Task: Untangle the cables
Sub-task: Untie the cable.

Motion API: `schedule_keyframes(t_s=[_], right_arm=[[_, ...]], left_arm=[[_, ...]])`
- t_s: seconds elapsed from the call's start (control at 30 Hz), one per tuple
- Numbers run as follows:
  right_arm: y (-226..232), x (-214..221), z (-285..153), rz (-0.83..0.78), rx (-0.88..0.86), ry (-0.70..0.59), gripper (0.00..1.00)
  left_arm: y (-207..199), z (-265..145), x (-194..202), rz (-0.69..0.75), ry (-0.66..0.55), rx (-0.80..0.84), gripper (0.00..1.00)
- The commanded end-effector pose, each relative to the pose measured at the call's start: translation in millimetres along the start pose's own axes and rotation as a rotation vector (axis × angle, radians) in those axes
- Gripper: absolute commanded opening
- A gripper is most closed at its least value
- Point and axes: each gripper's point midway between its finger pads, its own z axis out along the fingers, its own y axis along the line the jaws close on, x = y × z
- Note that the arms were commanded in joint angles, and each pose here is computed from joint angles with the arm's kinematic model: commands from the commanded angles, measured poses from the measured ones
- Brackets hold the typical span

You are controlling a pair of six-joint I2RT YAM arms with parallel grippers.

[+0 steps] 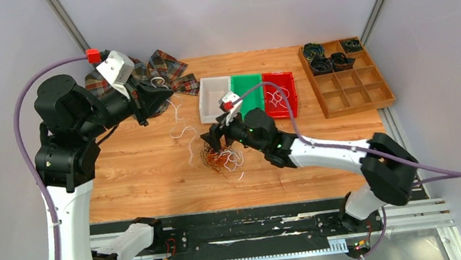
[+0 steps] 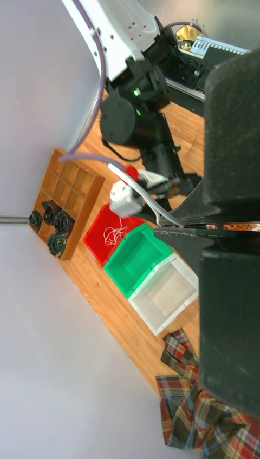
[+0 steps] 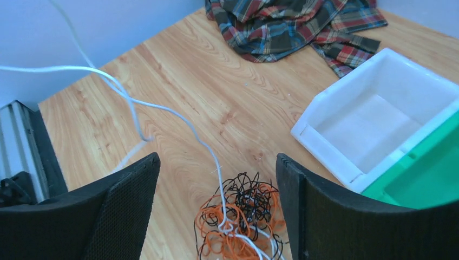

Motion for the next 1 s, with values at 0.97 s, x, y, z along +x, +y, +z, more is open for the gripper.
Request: schedule_keyframes(t_s=[0.97], right_arm=[[-47.5, 213.4, -65.0, 0.121, 0.183, 0.370, 0.63]], left_arm=[[41.0, -47.3, -118.6, 0.120, -0.305, -0.355, 0.01]])
